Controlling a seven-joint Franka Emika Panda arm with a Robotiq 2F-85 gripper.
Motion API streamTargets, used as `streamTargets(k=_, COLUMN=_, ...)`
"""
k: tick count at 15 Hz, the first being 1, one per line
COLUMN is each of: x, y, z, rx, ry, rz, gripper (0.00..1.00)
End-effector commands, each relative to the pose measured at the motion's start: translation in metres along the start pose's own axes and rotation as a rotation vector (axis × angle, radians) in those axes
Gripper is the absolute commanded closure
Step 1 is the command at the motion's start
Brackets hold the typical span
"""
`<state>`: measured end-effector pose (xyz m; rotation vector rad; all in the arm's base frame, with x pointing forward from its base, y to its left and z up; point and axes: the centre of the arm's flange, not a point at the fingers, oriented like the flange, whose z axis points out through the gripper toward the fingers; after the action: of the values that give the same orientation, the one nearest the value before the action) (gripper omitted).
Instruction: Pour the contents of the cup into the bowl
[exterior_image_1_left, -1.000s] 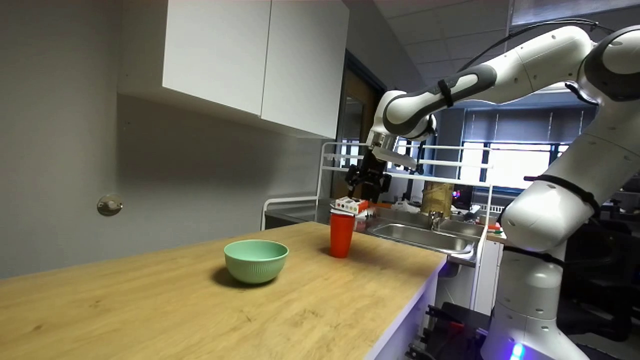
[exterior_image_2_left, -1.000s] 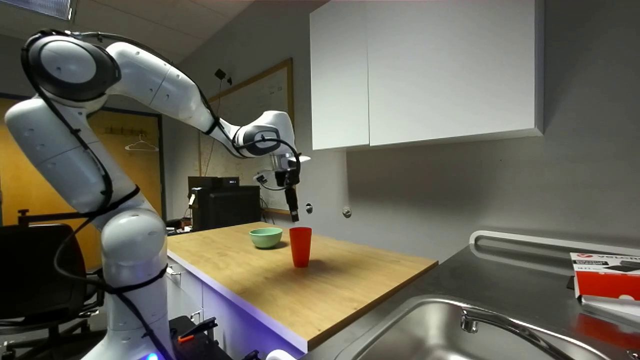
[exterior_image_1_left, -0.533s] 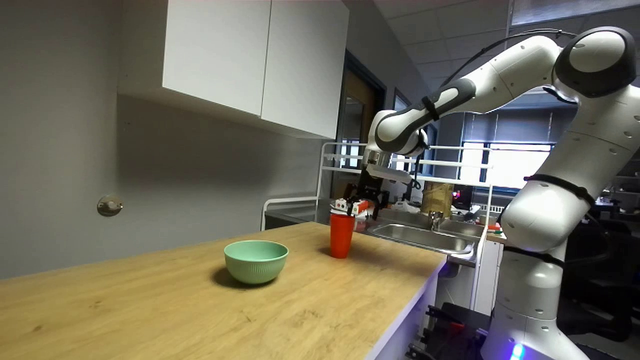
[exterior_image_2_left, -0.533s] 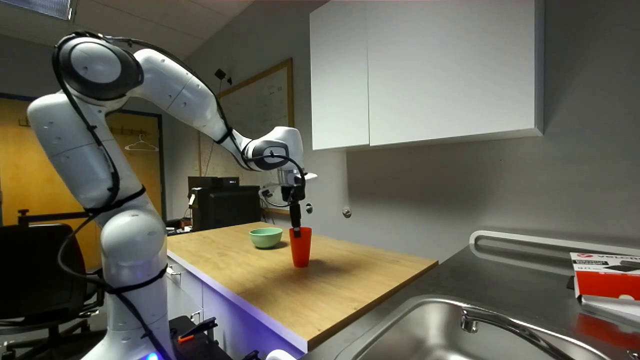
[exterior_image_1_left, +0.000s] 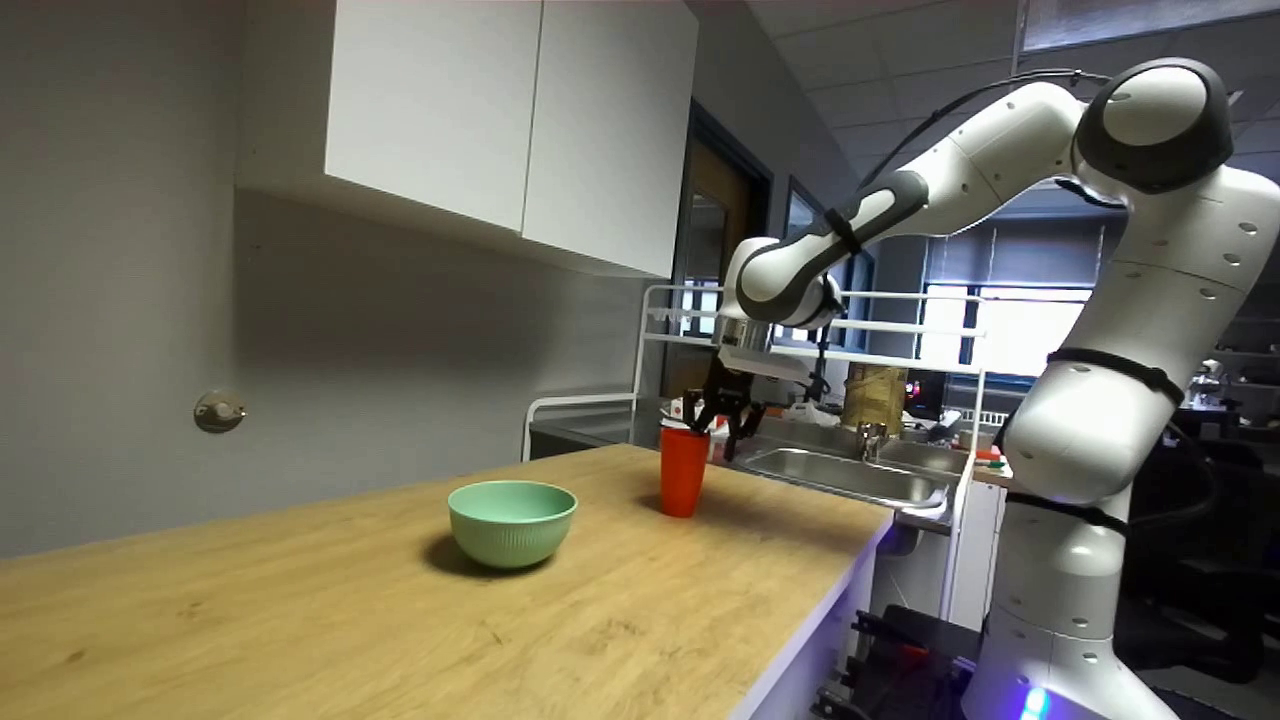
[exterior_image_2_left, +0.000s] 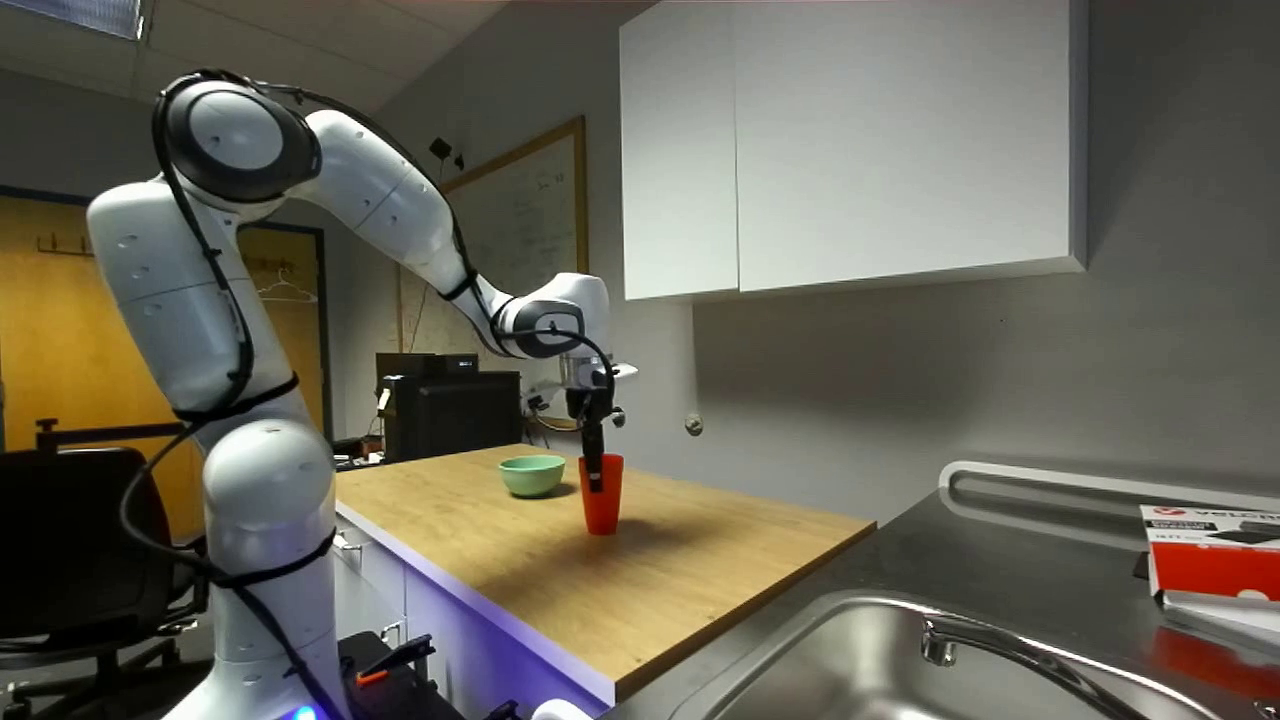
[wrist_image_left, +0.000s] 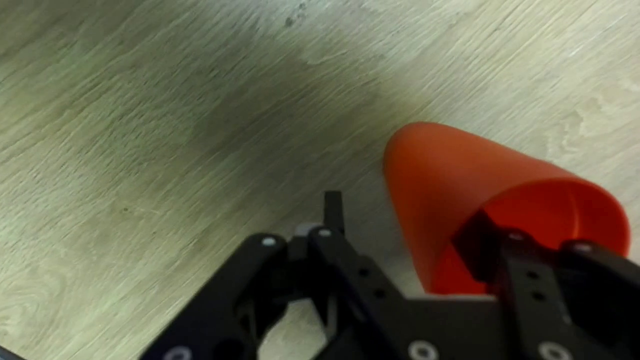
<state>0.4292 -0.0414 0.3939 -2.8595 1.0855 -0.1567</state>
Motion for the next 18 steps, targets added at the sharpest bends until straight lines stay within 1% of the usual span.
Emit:
streamTargets(k=1, x=0.003, y=-0.011, z=0.000, rx=0.013, ry=0.007, rz=0.025, gripper=0.73)
streamTargets(k=3, x=0.002, y=-0.015, z=0.000, rx=0.011, ry=0.012, rz=0.025, gripper=0.87)
streamTargets(k=4, x=0.002, y=-0.017, z=0.001, rx=0.010, ry=0.014, rz=0.027, gripper=0.96)
streamTargets(k=5, x=0.001, y=-0.020, z=0.000, rx=0.007, ry=0.017, rz=0.026, gripper=0.99)
streamTargets(k=9, x=-0.006, y=-0.039, z=-0.010, rx=-0.006, ry=0.042, rz=0.002, gripper=0.99)
streamTargets(k=11, x=-0.012, y=-0.057, z=-0.021, rx=-0.023, ry=0.071, rz=-0.023, gripper=0.99)
streamTargets(k=14, x=-0.027, y=-0.094, z=-0.043, rx=-0.060, ry=0.140, rz=-0.081, gripper=0.99)
streamTargets(k=18, x=-0.061, y=-0.150, z=-0.073, rx=-0.113, ry=0.226, rz=-0.187, gripper=0.99)
